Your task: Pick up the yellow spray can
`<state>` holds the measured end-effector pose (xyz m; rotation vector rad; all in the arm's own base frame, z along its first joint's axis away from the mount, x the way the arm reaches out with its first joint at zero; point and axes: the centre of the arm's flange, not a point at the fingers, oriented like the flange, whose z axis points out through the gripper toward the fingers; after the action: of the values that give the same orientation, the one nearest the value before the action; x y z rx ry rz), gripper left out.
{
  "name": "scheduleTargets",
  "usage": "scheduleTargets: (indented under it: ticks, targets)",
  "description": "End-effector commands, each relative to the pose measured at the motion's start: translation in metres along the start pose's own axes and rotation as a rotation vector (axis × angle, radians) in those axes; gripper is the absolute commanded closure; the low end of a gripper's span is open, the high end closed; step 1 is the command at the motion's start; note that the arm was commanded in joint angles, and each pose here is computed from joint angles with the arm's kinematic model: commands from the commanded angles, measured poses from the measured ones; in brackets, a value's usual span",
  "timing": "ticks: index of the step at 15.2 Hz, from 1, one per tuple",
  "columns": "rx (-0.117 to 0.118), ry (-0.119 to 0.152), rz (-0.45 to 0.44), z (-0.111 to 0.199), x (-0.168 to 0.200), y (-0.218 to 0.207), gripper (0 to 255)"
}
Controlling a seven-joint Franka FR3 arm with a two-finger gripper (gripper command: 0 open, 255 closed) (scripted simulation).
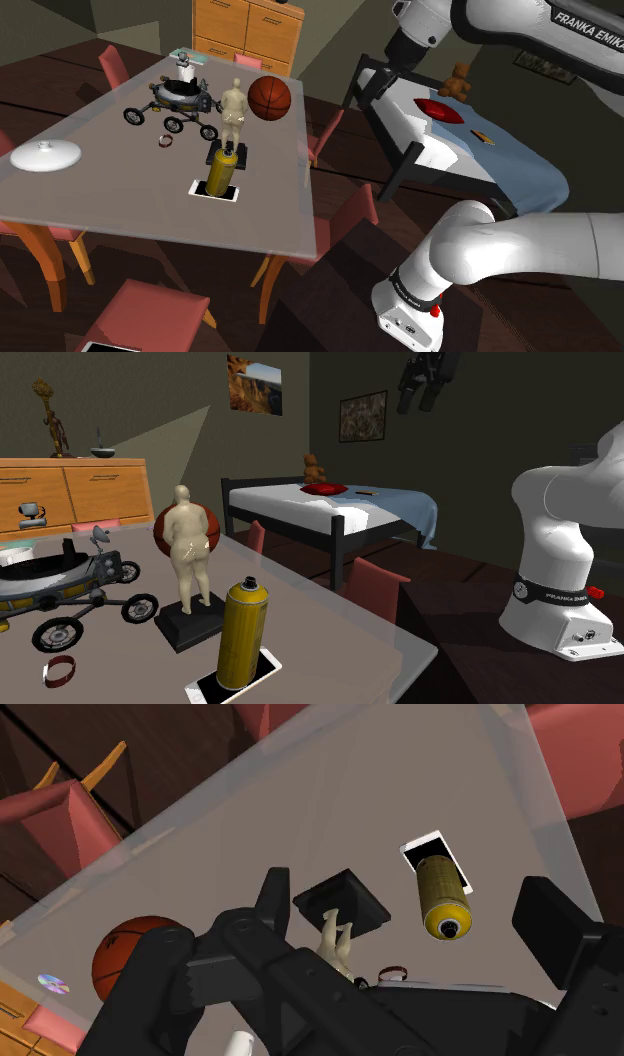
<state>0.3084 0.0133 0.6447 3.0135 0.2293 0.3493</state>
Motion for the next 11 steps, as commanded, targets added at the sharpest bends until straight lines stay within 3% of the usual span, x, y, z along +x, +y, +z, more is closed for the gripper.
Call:
scheduleTargets:
  ticks: [1, 11]
  targets:
    - [0.0, 0.0, 0.0, 0.0, 0.0, 0.0, 0]
    - [0.124, 0.0, -0.013, 0.109, 0.071, -0.008, 0]
